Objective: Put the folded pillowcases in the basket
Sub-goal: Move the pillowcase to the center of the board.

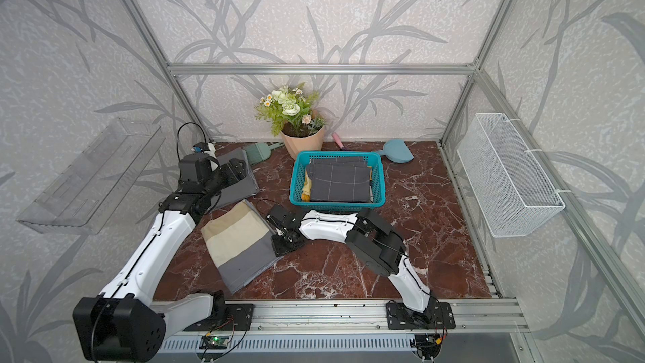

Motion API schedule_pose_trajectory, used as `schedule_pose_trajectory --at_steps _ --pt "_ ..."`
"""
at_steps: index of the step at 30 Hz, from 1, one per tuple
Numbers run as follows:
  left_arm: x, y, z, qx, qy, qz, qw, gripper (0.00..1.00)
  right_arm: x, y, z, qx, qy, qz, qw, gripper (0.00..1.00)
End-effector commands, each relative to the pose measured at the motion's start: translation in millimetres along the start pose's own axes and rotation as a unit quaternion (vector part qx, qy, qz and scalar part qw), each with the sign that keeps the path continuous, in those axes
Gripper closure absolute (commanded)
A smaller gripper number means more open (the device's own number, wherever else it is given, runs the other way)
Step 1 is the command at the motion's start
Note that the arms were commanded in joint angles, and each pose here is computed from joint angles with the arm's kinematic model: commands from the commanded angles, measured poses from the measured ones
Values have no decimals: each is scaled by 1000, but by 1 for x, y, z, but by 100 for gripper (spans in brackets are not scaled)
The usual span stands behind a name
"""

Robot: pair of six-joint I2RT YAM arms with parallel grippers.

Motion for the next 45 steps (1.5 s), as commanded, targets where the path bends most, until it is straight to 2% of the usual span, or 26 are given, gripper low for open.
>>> schedule_pose_trajectory --at_steps 1,6,10,12,17,18,19,21,22,25,29,31,34,38,43,45 --pt "-2 -1 -6 11 -10 3 1000 15 20 -23 -21 52 14 11 998 100" --pt "1 -3 -5 26 -6 0 1000 15 35 -56 -60 79 10 22 997 100" --pt "10 -8 -1 55 10 -10 998 15 47 -110 -96 136 5 46 990 100" --pt "20 -9 3 68 25 -13 997 15 50 -134 -112 145 -8 71 987 99" --pt "54 -23 9 90 62 5 994 14 48 -176 -134 153 -57 122 979 88" --pt "62 -25 11 90 71 9 993 14 46 -182 -138 157 -65 130 977 83" --pt "70 -30 13 93 81 15 992 14 43 -186 -141 160 -72 136 975 68" --pt "84 -35 18 98 100 23 990 14 41 -187 -149 164 -88 145 972 25" --pt "92 -37 20 101 113 25 988 14 41 -185 -153 158 -99 149 971 11" --pt "110 -36 23 108 150 31 982 14 50 -176 -166 125 -133 169 969 0" --pt "136 -24 23 97 184 33 978 14 73 -163 -162 36 -160 220 962 1" --pt "152 -16 24 97 197 22 975 13 83 -159 -150 -22 -168 258 951 1" --pt "170 -7 28 100 210 7 973 13 90 -157 -134 -67 -177 284 940 1" --pt "181 -5 32 104 227 0 968 13 89 -150 -119 -67 -162 282 943 1" --pt "179 -3 32 94 221 9 971 12 88 -148 -103 -74 -150 296 940 0" --pt "178 -2 32 91 220 11 971 12 91 -149 -98 -62 -144 299 941 3"
Point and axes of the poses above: each gripper's point midway between its finger pads, its own z axis out along the fingers, its own y axis along the line the jaws close on, x = y × z, the point moved 5 cm from there along -z, back along the fingers, and after that the axes turned 5 degrees about -z, right-handed, at the moved point
